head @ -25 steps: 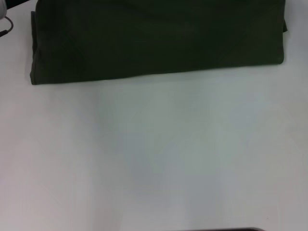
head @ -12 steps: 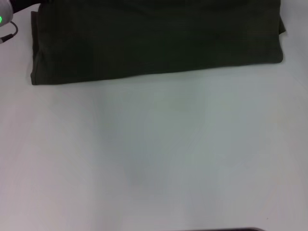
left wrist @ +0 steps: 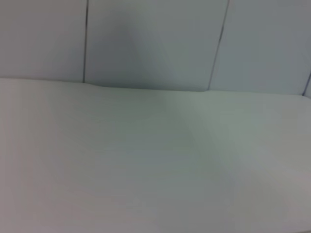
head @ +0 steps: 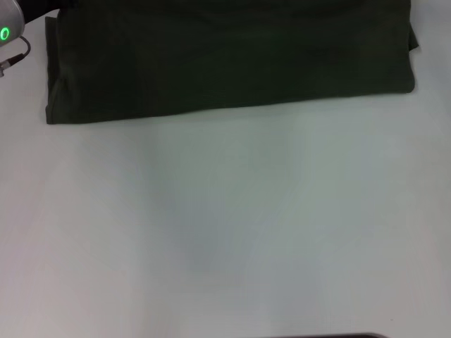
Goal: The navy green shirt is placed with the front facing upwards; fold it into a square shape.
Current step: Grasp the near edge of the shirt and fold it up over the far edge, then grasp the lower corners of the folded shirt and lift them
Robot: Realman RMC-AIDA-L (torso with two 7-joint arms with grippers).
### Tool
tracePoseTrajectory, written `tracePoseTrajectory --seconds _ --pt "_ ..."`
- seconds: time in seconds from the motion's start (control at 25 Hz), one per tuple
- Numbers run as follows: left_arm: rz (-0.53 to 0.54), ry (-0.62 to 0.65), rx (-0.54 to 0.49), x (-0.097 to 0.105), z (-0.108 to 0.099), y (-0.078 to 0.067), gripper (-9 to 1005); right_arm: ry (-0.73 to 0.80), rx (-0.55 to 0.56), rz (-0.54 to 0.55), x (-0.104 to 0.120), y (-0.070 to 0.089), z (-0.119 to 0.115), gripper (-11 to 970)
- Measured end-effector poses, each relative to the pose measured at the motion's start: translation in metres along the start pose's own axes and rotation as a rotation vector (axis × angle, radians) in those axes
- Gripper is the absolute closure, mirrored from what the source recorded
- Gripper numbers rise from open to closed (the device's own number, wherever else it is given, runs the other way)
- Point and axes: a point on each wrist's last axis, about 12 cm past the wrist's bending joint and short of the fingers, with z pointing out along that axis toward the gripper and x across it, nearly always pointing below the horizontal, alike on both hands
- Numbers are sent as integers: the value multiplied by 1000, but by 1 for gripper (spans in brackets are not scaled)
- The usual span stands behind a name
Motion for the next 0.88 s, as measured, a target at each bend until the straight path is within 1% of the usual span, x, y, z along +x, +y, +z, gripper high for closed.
tracePoseTrajectory --seconds 0.08,0.28,0.52,0.6,0.72,0.8,0.88 --pt "2 3 -1 2 1 -1 944 -9 -6 -10 -1 2 1 914" --pt "-6 -2 -29 3 4 -1 866 -26 5 -14 -2 3 2 913" --pt "-16 0 -63 7 4 1 773 -47 28 -18 -7 3 3 669" --pt "-25 -5 -68 7 3 2 538 -53 30 -21 -8 3 2 592" --pt "-45 -15 -66 8 1 4 418 -51 39 -18 -3 -2 -1 476" --pt "-51 -19 -25 10 -1 3 338 -38 32 -11 3 -5 -4 386" --pt "-52 -23 51 11 -7 0 256 -24 -1 4 11 -9 -11 297"
